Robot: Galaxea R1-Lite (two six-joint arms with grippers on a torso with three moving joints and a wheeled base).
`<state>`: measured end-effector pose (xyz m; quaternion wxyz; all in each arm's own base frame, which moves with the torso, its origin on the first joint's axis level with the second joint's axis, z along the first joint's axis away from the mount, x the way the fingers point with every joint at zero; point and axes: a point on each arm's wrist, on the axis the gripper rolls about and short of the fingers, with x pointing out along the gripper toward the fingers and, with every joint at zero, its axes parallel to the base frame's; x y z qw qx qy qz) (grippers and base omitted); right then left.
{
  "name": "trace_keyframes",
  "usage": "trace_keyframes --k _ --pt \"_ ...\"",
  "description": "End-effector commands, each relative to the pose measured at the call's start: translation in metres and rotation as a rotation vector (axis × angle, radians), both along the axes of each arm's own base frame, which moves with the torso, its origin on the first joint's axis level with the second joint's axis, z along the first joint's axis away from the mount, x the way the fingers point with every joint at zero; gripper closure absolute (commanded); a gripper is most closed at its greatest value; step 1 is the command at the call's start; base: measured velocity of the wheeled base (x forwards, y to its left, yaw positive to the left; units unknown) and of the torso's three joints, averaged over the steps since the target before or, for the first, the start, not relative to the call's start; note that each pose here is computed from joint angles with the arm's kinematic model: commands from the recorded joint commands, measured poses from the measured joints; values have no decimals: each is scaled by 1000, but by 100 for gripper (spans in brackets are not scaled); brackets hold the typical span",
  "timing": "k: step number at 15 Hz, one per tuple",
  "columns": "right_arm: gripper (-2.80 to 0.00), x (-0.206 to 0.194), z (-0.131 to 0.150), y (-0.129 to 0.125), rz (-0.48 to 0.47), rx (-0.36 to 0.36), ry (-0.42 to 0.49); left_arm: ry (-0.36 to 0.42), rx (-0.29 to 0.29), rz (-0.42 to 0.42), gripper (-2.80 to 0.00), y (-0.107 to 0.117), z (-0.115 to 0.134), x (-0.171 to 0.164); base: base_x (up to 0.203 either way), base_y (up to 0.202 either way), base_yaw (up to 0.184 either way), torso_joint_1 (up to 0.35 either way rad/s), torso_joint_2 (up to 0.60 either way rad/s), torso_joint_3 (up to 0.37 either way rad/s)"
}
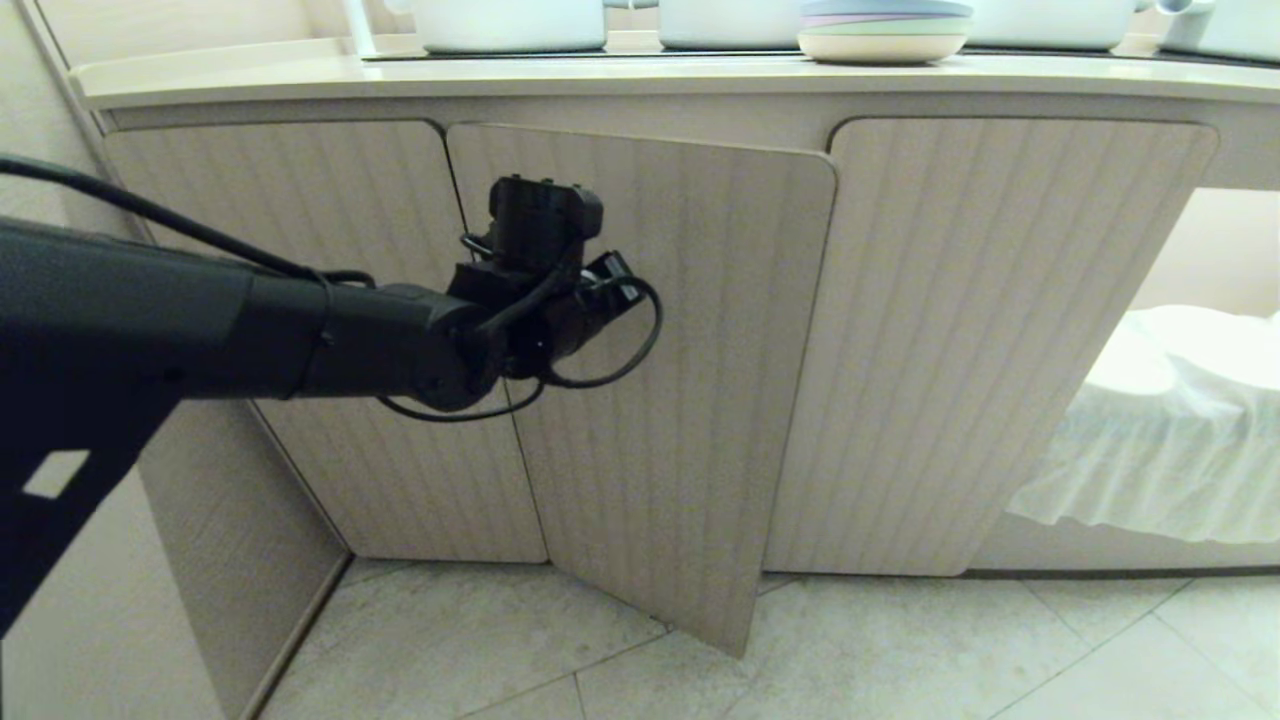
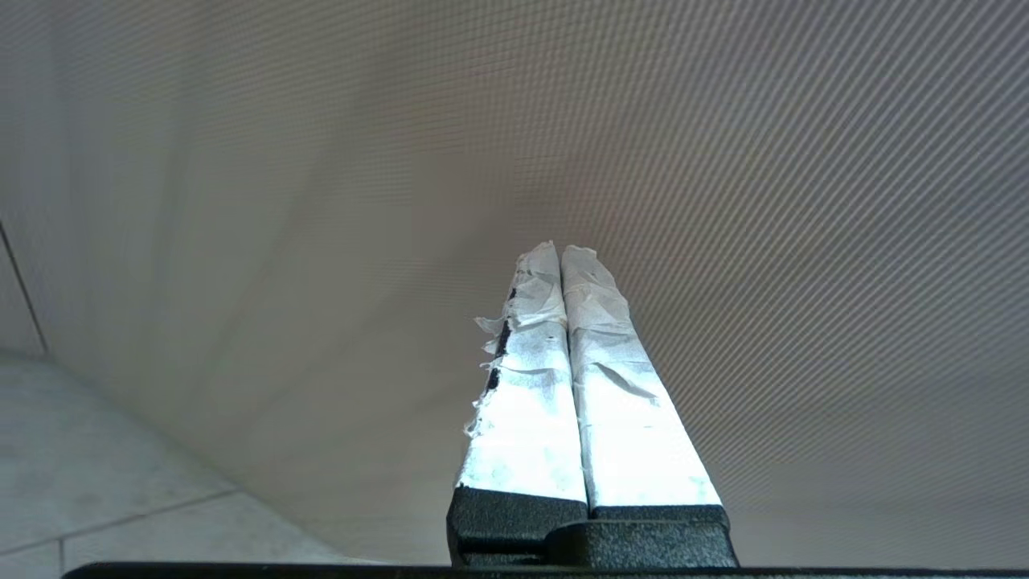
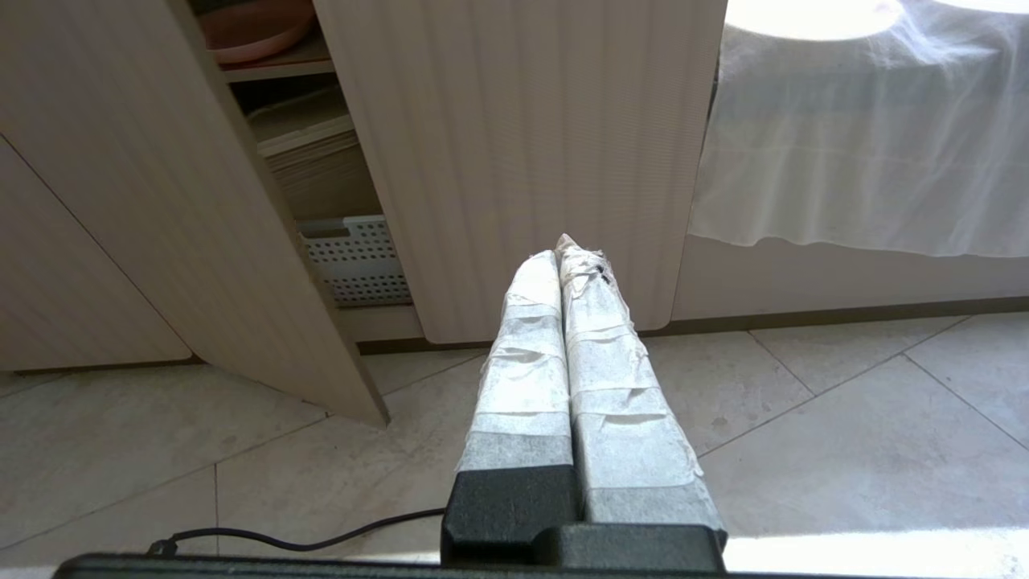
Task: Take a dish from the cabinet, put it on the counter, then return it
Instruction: Close the cabinet door
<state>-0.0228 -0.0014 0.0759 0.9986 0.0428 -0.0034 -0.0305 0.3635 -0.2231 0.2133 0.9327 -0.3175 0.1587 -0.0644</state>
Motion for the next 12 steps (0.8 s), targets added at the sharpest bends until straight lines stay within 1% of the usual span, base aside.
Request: trace_keyframes --k 1,4,7,10,12 --pt "0 0 0 0 0 0 0 16 7 7 0 2 1 -2 0 0 0 0 0 0" --pt "0 0 0 0 0 0 0 66 43 18 0 13 4 -19 0 0 0 0 0 0" --pt "0 0 0 0 0 0 -1 121 93 39 0 28 -7 -42 0 0 0 0 0 0" --pt "0 0 0 0 0 0 0 170 145 68 0 47 -17 -74 0 0 0 0 0 0" --pt "0 0 0 0 0 0 0 185 187 88 0 60 -21 -101 0 0 0 0 0 0"
